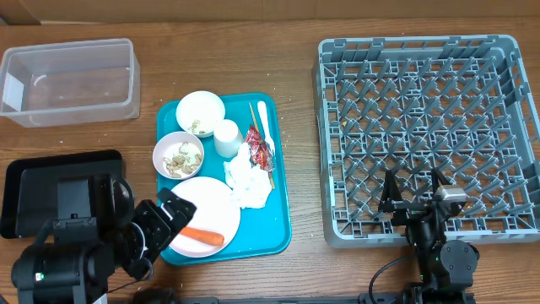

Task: Sort waste into correct bins and load items into the dishwasher rack
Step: 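Move the left gripper over the carrot on the white plate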

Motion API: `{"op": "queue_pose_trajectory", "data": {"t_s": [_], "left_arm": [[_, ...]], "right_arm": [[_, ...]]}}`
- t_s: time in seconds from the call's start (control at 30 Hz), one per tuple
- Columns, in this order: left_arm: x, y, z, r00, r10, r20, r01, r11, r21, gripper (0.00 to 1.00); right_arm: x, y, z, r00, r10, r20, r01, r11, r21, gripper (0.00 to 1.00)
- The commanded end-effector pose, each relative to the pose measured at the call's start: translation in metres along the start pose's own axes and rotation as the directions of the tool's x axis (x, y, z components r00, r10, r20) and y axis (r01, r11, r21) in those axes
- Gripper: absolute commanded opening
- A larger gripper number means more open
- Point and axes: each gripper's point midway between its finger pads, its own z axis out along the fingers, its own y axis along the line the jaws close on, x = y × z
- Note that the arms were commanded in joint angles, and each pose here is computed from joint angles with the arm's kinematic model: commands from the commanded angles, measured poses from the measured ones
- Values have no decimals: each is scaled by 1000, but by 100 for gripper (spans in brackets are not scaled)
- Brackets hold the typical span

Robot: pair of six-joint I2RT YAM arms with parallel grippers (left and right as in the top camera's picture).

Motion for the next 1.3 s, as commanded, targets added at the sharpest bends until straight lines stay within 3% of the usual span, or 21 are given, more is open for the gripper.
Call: {"op": "queue_pose_trajectory", "data": {"t_s": [0.0,0.17,0.43,0.63,1.17,1.27], "left_arm": [[-15,26,8,960,-261,105,272,956,-108,100],[-5,42,29,935,-350,58,355,920,-166,100],[5,50,78,922,-384,-57,370,913,-169,100],[7,68,109,915,-396,-72,376,906,-194,100],[1,61,122,921,-380,-88,364,918,-155,100],[5,35,122,951,-249,-182,249,968,-22,100]], "right_arm": [[2,-2,0,1000,-7,5,7,1000,7,100],[2,-2,0,1000,-7,5,7,1000,7,100],[2,-2,0,1000,-7,5,7,1000,7,100],[2,-2,0,1000,-7,5,7,1000,7,100],[2,-2,0,1000,-7,4,7,1000,8,100],[2,-2,0,1000,-7,4,7,1000,8,100]]}}
